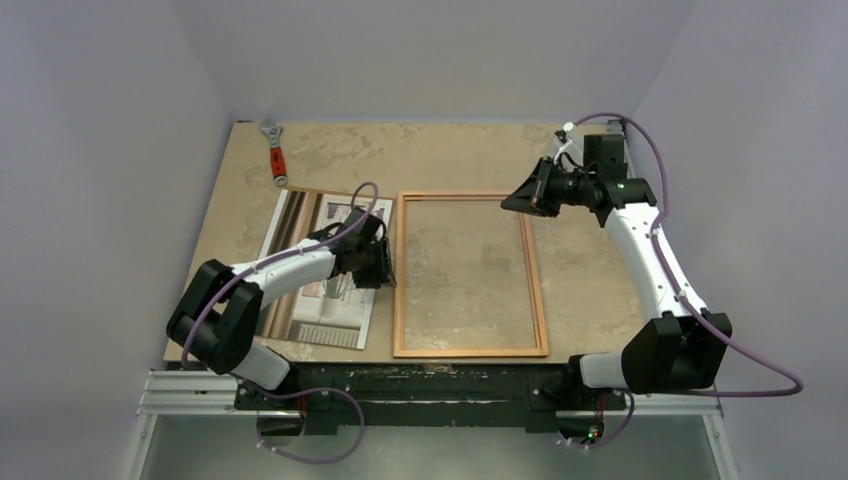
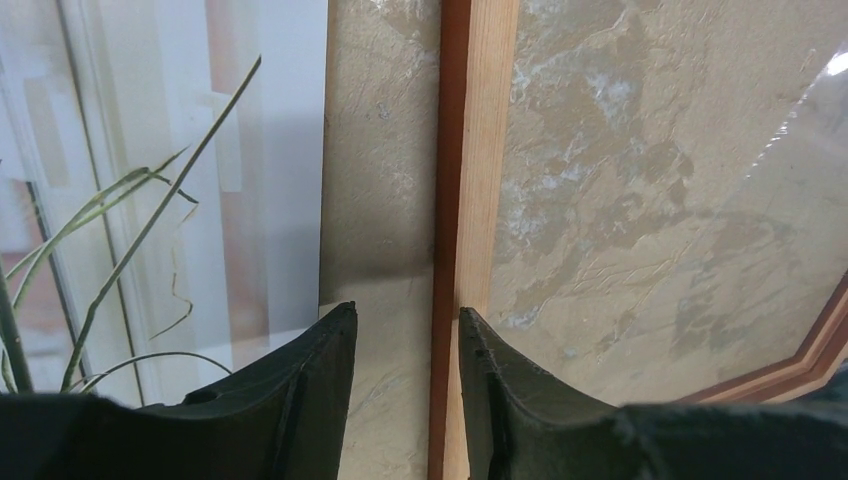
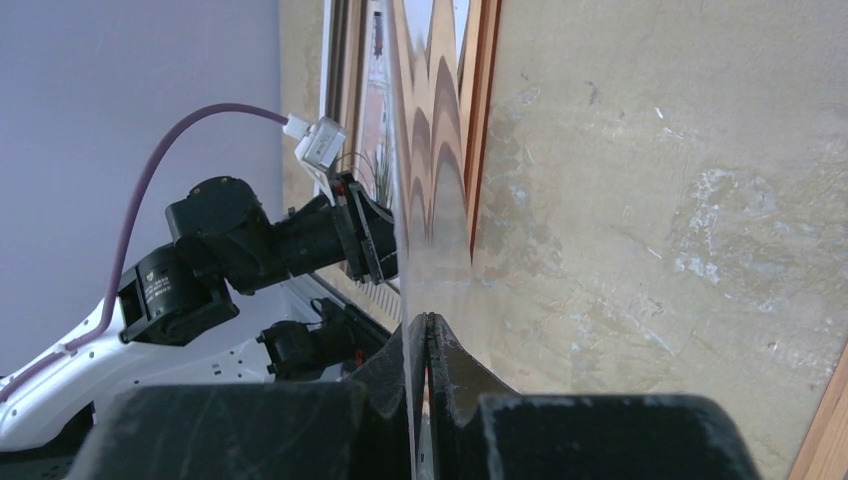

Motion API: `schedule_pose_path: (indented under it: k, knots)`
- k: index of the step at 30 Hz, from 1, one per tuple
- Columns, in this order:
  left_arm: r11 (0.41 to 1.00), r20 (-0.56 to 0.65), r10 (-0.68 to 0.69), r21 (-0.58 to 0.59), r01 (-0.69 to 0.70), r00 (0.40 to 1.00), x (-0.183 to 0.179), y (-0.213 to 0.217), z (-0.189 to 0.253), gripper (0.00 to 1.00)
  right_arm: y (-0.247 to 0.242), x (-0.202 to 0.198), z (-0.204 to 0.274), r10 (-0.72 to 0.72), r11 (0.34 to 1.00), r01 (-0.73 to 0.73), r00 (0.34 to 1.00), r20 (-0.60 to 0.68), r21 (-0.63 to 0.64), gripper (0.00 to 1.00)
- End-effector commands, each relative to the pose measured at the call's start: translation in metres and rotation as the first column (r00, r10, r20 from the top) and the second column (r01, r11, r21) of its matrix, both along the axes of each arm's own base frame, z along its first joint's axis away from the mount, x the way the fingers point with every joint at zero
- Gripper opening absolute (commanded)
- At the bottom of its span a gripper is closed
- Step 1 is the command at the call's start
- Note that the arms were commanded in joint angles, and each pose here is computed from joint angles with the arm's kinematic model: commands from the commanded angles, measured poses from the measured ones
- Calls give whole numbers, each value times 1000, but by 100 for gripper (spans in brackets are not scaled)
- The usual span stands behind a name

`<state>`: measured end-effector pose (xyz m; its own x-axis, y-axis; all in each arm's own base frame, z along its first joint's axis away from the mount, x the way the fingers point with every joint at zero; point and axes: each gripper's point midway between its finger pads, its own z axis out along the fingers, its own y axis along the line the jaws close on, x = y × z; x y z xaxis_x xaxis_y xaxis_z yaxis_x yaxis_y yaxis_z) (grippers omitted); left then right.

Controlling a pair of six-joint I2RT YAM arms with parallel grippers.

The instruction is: Put the photo into the frame

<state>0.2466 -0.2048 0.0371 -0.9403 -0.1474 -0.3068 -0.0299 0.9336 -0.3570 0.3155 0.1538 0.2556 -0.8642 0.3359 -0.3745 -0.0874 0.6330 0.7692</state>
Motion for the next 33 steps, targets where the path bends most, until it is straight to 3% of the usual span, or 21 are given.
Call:
schedule_pose_path:
  k: [1, 6, 12, 19, 33]
  knots:
    - [999, 26, -2, -51, 3, 1000, 6, -9, 4, 40, 5, 1, 8, 25, 999, -27, 999, 26, 45, 0]
    - [998, 27, -3, -55, 5, 1000, 7, -10, 3, 39, 7, 1, 3, 26, 998, -26, 1000, 6, 56, 0]
    - [999, -1, -6, -50, 6, 1000, 4, -11, -8, 29, 9, 1, -6, 33, 997, -31, 999, -20, 73, 0]
    - [1000, -16, -6, -24, 6, 1000, 2, -7, -15, 23, 10, 1, -16, 40, 996, -34, 997, -67, 82, 0]
    - [1000, -33, -2, -4, 1, 999, 0, -4, -19, 17, 12, 3, -40, -11, 992, 33, 984, -176, 122, 0]
